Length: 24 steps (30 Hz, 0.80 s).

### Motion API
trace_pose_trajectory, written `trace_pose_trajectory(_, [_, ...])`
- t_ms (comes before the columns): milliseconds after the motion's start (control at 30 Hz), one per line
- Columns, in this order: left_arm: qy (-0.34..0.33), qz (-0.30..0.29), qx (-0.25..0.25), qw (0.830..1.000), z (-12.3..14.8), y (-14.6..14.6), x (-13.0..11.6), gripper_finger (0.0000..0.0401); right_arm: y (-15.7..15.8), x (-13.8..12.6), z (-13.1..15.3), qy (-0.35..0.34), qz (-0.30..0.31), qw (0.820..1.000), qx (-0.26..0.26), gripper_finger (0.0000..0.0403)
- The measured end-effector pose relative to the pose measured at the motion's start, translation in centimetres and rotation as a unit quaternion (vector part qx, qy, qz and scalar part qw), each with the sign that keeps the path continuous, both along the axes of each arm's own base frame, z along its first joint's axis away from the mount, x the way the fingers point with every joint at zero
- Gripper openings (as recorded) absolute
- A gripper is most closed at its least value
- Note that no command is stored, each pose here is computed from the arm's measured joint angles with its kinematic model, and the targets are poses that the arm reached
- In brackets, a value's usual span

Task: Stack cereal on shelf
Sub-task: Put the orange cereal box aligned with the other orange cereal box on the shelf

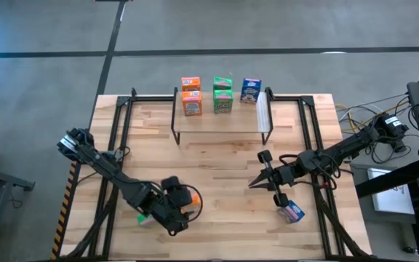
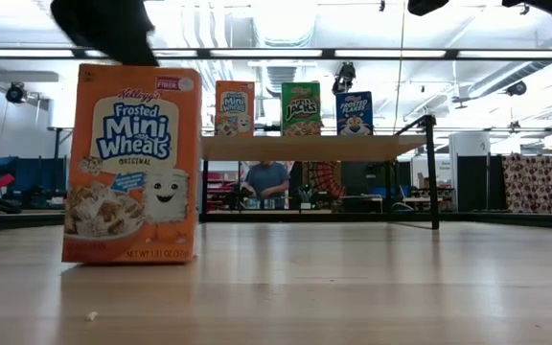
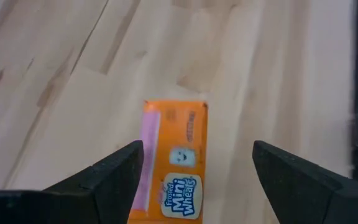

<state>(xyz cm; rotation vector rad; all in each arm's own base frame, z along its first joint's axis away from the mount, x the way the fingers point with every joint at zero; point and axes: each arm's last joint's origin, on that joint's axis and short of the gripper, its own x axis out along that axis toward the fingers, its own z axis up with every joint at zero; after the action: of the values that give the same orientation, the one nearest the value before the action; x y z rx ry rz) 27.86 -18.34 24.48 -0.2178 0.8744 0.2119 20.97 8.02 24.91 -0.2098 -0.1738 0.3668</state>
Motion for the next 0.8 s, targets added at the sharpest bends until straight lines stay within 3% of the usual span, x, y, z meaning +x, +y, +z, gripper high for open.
trace_pose_trajectory(233, [-0.012,-0.015,0.005,1.000,1.1,-0.2,0.3,0.0286,0.0,0.0,0.0,0.000,0.000,1.000,0.000,0.0013])
trace_pose_trajectory(800, [0.009,0.000,0.022,1.000,-2.0,0.4,-0.5,0.0278,0.0,0.0,0.0,0.001,0.001,1.000,0.003,0.0013])
